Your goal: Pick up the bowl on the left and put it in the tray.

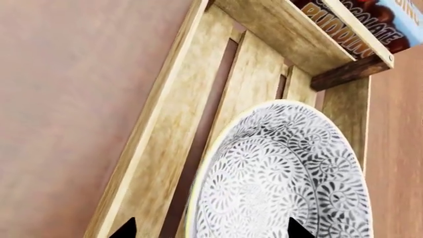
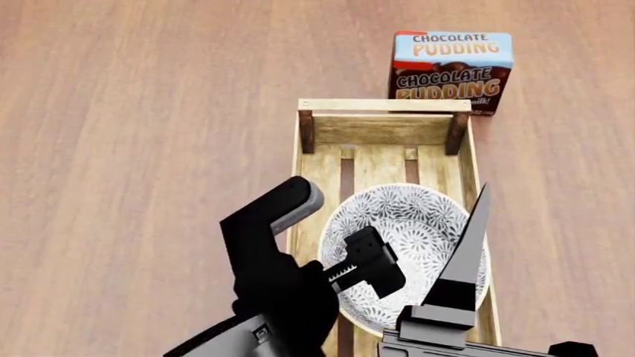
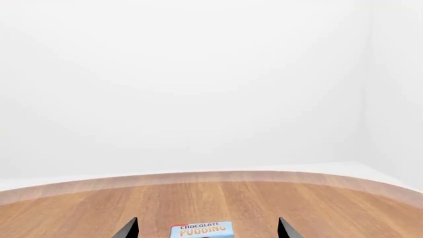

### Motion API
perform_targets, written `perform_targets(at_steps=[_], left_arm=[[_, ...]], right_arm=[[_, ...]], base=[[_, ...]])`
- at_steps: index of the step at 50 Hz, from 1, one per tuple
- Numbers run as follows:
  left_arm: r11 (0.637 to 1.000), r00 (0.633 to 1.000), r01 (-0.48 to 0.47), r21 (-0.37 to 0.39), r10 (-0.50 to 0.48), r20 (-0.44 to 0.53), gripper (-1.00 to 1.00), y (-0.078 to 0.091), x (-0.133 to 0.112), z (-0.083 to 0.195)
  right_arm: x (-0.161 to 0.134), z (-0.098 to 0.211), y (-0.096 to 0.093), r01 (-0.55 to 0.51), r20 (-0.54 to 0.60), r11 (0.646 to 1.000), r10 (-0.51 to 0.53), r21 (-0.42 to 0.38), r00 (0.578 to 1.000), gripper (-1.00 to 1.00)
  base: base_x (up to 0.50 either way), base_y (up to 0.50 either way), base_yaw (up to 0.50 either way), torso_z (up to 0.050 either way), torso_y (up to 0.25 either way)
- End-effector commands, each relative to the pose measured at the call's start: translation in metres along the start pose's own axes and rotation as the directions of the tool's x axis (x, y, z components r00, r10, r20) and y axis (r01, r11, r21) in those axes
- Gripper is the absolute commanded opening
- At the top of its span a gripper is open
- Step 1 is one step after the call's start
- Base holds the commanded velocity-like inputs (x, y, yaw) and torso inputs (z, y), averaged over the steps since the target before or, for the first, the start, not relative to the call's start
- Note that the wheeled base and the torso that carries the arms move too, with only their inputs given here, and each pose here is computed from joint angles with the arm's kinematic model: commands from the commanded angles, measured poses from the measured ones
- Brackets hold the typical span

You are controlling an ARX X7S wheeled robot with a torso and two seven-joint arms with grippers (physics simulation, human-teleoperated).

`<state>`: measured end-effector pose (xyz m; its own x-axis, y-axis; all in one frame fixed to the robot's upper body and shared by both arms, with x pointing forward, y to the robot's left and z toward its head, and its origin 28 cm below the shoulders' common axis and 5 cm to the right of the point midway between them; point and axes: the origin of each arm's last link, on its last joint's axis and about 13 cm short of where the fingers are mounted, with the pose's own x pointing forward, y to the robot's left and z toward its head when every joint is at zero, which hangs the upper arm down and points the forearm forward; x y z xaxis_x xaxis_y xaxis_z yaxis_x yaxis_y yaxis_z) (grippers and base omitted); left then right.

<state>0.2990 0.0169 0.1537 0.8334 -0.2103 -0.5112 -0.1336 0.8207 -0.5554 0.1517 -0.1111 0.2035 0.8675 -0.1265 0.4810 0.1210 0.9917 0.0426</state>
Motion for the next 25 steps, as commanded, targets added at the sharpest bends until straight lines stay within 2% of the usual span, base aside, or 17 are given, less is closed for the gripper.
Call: perform_targets(at_steps=[1, 12, 13, 17, 20, 21, 25], left_arm=[[1.0, 0.999, 0.002, 0.027, -0.003, 0.034, 1.0, -0.001, -0.015, 0.001], [0.993, 0.992, 0.075, 0.09, -0.084, 0.098, 1.0, -0.007, -0.042, 0.004], [0.989, 0.987, 0.106, 0.103, -0.117, 0.106, 1.0, -0.008, -0.048, 0.005], [0.983, 0.979, 0.099, 0.155, -0.123, 0.16, 1.0, -0.006, -0.052, 0.008], [0.971, 0.969, 0.098, 0.22, -0.144, 0.203, 1.0, -0.003, -0.054, 0.009], [0.971, 0.97, 0.098, 0.219, -0.143, 0.198, 1.0, -0.002, -0.054, 0.01], [0.959, 0.954, 0.054, 0.277, -0.132, 0.269, 1.0, 0.002, -0.054, 0.014]], right_arm=[[0.0, 0.0, 0.0, -0.003, 0.0, 1.0, 0.003, 0.0, 1.0, 1.0], [-0.001, 0.0, 0.001, -0.004, 0.002, 1.0, 0.004, -0.001, 1.0, 1.0], [-0.001, 0.001, 0.001, -0.005, 0.003, 1.0, 0.005, -0.001, 1.0, 1.0], [-0.001, 0.001, 0.001, -0.006, 0.005, 1.0, 0.006, -0.001, 1.0, 1.0], [-0.001, 0.002, 0.001, -0.006, 0.005, 1.0, 0.006, -0.001, 1.0, 1.0], [-0.001, 0.002, 0.001, -0.006, 0.005, 1.0, 0.006, -0.001, 1.0, 1.0], [-0.001, 0.002, 0.001, -0.005, 0.005, 1.0, 0.005, -0.002, 1.0, 1.0]], base=[[0.0, 0.0, 0.0, 0.0, 0.0], [0.0, 0.0, 0.0, 0.0, 0.0], [0.0, 0.0, 0.0, 0.0, 0.0], [0.0, 0.0, 0.0, 0.0, 0.0], [0.0, 0.0, 0.0, 0.0, 0.0], [0.0, 0.0, 0.0, 0.0, 0.0], [0.0, 0.0, 0.0, 0.0, 0.0]])
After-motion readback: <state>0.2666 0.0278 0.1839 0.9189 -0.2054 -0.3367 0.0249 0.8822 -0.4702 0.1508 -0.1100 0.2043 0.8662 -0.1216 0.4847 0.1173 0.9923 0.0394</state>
